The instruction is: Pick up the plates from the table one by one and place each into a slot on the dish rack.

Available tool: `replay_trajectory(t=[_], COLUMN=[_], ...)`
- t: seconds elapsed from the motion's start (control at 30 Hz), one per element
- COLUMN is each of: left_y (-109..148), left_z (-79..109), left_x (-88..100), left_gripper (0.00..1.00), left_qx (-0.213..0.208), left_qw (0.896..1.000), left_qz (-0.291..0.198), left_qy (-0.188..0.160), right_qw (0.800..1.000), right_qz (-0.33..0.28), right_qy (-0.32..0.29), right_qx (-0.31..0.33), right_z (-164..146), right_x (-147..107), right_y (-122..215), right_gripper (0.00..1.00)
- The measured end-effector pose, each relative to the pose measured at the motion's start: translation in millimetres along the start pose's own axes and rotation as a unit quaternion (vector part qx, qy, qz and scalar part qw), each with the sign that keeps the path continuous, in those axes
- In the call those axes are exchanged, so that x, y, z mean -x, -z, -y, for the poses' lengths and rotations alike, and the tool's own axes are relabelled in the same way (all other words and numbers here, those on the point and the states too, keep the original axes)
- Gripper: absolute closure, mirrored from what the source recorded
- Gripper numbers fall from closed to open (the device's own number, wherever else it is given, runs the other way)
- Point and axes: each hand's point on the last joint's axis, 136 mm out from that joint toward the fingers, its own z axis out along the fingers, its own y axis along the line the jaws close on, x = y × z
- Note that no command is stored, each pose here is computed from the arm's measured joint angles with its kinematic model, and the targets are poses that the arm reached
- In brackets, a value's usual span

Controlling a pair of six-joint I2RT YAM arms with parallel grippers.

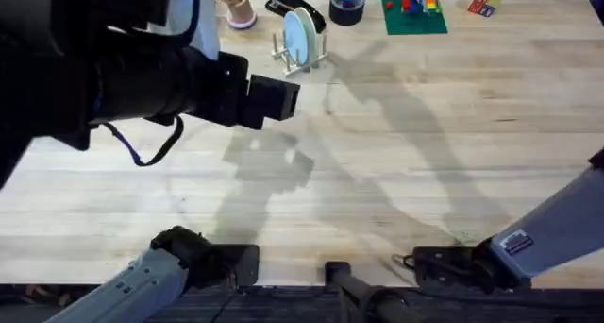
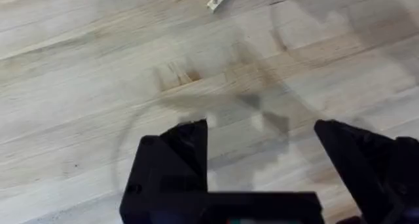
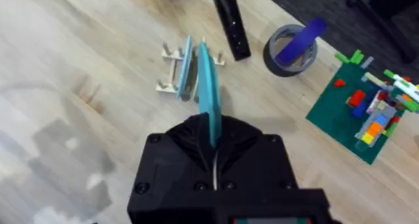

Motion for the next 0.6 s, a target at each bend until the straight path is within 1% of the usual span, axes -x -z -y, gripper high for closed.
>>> replay_trajectory(t=[0.13,0.43,0.6], left_y=[0,0,0], left_z=[0.0,0.0,0.0], left_x=[0.0,0.0,0.0], left_gripper=[0.006,0.006,0.006], left_qx=[0.0,0.0,0.0], left_qw=[1.0,1.0,1.0], left_qz=[0.0,0.0,0.0], left_qy=[0.0,0.0,0.0], right_qw=[1.0,0.999,0.999], right_qz=[0.008,0.022,0.022], right_qy=[-0.005,-0.03,-0.044], right_qx=[-0.011,-0.016,-0.015], right_z=[4,7,8], right_x=[4,11,13], right_y=[0,-1,-11], right_gripper=[0.971,0.971,0.971])
